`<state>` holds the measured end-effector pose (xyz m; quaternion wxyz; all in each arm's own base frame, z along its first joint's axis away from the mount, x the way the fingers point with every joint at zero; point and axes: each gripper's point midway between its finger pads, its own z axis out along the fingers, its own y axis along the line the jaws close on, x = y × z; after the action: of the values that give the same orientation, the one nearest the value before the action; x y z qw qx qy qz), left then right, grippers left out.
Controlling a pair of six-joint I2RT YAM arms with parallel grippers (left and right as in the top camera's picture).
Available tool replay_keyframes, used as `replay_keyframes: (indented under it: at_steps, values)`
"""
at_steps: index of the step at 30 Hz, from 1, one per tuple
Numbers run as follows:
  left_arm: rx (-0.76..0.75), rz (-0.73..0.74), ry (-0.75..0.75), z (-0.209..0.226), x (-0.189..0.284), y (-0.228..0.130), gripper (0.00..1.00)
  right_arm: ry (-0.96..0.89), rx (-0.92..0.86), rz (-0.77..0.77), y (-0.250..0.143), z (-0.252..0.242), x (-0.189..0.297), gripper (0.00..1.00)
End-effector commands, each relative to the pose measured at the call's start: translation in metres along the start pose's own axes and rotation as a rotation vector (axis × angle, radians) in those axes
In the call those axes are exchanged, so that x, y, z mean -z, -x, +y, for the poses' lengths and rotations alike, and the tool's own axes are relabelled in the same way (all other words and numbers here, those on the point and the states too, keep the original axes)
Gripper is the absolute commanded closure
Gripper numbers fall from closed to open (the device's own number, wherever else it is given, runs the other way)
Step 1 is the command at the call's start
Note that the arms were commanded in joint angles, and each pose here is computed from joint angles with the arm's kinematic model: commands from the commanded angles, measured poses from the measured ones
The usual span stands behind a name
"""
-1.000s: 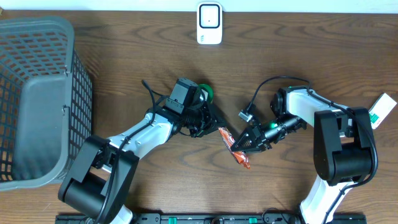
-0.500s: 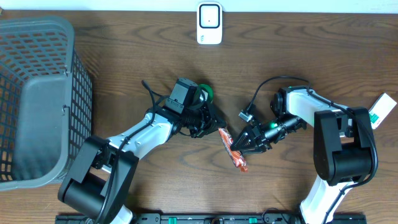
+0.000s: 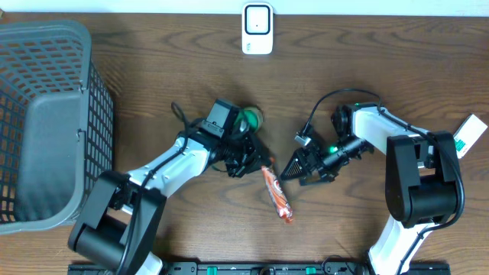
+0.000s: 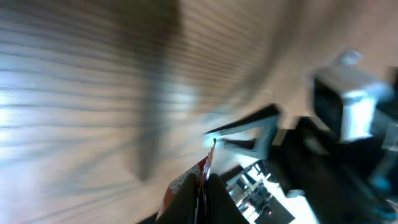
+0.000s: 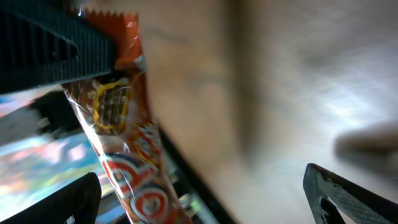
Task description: Scan the item barcode
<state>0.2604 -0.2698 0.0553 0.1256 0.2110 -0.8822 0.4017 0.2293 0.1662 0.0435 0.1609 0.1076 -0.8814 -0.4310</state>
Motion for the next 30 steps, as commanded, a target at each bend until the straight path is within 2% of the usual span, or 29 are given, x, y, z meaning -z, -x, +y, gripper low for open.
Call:
replay_keyframes:
  at_steps: [1,5,11,17,22,30]
  values:
    - [0.076,-0.015,0.026,0.017,0.0,0.01,0.93,-0.242,-0.053,-0.067,0.016,-0.017,0.026,0.01]
    - [0.088,-0.027,0.018,0.017,0.004,0.016,0.93,-0.447,-0.028,-0.195,0.026,-0.012,0.06,0.01]
    - [0.109,-0.029,0.017,0.017,0.005,0.016,0.93,-0.715,0.07,-0.334,0.019,0.017,0.088,0.01]
    - [0.138,-0.023,0.014,0.017,0.005,0.015,0.93,-0.888,0.163,-0.279,0.008,0.031,0.066,0.01]
    - [0.139,0.005,0.003,0.014,0.004,0.01,0.93,-1.075,0.229,-0.3,0.007,0.04,0.057,0.01]
    - [0.211,0.004,0.004,0.014,0.003,0.01,0.93,-1.141,0.261,-0.339,0.004,0.053,0.045,0.01]
